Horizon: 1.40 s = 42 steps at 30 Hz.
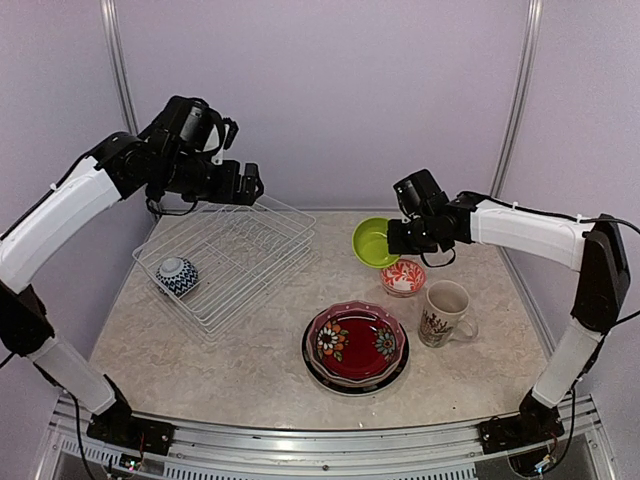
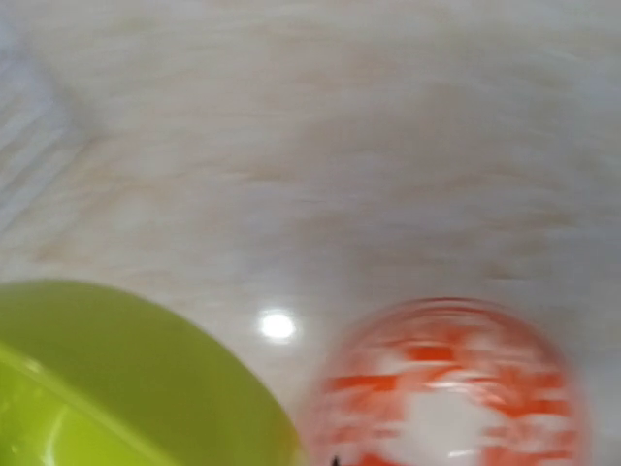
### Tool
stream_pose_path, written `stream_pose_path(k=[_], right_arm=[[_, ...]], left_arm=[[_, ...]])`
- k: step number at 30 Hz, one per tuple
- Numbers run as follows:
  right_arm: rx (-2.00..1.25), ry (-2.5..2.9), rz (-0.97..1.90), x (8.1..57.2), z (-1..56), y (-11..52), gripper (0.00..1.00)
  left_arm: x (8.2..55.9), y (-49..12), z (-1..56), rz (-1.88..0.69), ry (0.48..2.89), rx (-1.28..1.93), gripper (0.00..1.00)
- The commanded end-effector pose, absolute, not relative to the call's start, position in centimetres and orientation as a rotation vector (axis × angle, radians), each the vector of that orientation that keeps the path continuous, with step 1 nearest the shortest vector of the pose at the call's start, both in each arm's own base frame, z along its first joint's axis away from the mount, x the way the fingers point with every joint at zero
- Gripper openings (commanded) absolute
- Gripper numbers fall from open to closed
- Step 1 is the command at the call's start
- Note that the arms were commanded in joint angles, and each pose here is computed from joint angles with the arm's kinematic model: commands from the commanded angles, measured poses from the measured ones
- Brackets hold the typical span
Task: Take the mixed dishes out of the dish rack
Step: Place the bowl in the bowl.
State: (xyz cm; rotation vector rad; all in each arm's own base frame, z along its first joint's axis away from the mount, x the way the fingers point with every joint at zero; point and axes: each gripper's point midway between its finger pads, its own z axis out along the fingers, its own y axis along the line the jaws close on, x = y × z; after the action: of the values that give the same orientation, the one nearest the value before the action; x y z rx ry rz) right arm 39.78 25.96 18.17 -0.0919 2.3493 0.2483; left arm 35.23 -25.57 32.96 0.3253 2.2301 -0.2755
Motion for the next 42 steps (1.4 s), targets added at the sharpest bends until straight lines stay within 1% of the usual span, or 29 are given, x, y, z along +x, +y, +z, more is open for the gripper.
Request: stream_pose_path(k=[1,5,11,14,16,18,24,29,35,42], right_arm=[[-0.041,2.421,0.103,39.7,17.5,21.0,0.00],[-0.080,2.463,0.101,40.5,16.4,19.4,0.00],[-0.087,2.555,0.126,40.9,13.7,18.4,0.00],[-0.095,2.593,0.116,41.0,12.3,18.3,0.00],[-0.096,2.601,0.120,41.1,11.7,18.5,0.00],[-0.093,2.609,0.119,41.3,11.3,18.6,0.00],[-0.082,2.637,0.099,41.4,9.7,18.2,0.01],[-0.076,2.665,0.091,41.0,8.4,17.9,0.09],[-0.072,2.638,0.109,40.6,8.9,17.7,0.25],[-0.062,2.601,0.116,40.4,10.1,17.3,0.43]], left_arm=[[33.9,-23.3,34.9,-0.389,2.213,0.325,0.99],[34.1,-20.2,36.3,-0.567,2.175,0.252,0.99],[34.7,-17.6,36.3,-0.662,2.128,0.213,0.99],[35.0,-16.9,36.7,-0.898,2.121,0.169,0.99],[35.6,-16.0,36.7,-1.000,2.110,0.123,0.99],[36.2,-14.7,36.3,-1.030,2.110,0.066,0.99],[37.3,-13.3,34.9,-0.968,2.146,-0.013,0.99],[38.8,-11.3,32.7,-0.816,2.234,-0.143,0.99],[39.4,-11.0,31.6,-0.796,2.260,-0.172,0.99],[40.4,-9.4,29.8,-0.649,2.297,-0.269,0.99]])
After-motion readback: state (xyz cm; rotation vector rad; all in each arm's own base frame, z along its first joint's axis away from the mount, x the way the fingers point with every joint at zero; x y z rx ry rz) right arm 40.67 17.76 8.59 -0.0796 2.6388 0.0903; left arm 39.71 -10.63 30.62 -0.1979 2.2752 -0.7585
